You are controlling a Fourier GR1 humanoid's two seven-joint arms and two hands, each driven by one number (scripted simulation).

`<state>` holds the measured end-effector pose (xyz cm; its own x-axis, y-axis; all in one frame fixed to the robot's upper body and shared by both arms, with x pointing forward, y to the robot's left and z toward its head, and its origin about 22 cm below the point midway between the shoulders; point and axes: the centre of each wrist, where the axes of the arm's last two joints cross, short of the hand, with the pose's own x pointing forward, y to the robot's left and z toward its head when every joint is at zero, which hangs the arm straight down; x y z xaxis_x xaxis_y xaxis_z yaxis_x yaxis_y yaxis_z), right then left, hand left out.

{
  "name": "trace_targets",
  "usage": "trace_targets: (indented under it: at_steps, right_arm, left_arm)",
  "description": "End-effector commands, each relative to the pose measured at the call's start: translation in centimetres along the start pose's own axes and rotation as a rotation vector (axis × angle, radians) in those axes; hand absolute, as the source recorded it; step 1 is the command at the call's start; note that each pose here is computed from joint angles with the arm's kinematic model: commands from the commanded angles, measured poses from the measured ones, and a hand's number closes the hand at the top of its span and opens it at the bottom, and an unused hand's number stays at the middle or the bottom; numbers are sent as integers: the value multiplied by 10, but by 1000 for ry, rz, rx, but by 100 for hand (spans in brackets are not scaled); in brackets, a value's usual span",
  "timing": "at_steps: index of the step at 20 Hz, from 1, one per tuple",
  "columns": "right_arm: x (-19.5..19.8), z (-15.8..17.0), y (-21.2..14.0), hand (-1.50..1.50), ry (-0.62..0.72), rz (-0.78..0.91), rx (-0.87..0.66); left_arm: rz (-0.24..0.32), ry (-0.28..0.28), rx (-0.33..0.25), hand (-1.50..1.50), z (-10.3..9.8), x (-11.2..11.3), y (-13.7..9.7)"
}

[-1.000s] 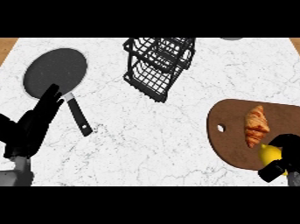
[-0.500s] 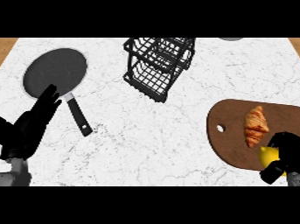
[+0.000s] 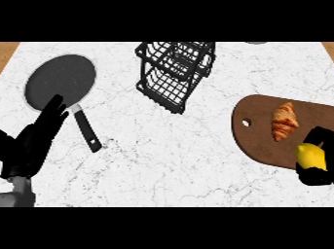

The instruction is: Pick the lemon from the cutting board and place it in the tiered basket

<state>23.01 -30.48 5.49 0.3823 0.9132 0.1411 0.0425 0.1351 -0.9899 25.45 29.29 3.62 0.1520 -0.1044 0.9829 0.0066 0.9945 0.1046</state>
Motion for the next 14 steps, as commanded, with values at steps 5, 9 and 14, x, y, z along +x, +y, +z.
trace_targets:
  at_steps: [5,9,14]
  right_arm:
    - [42,26,-68,150,-223,-426,-345]
    - [61,24,-113,150,-274,-478,-329]
    - [105,40,-139,150,-308,-477,-276]
  left_arm:
    - [-7,5,-8,0,1,1,0]
    - [2,-13,-10,0,-11,1,-14]
    - [-3,2,-15,0,-16,5,-3]
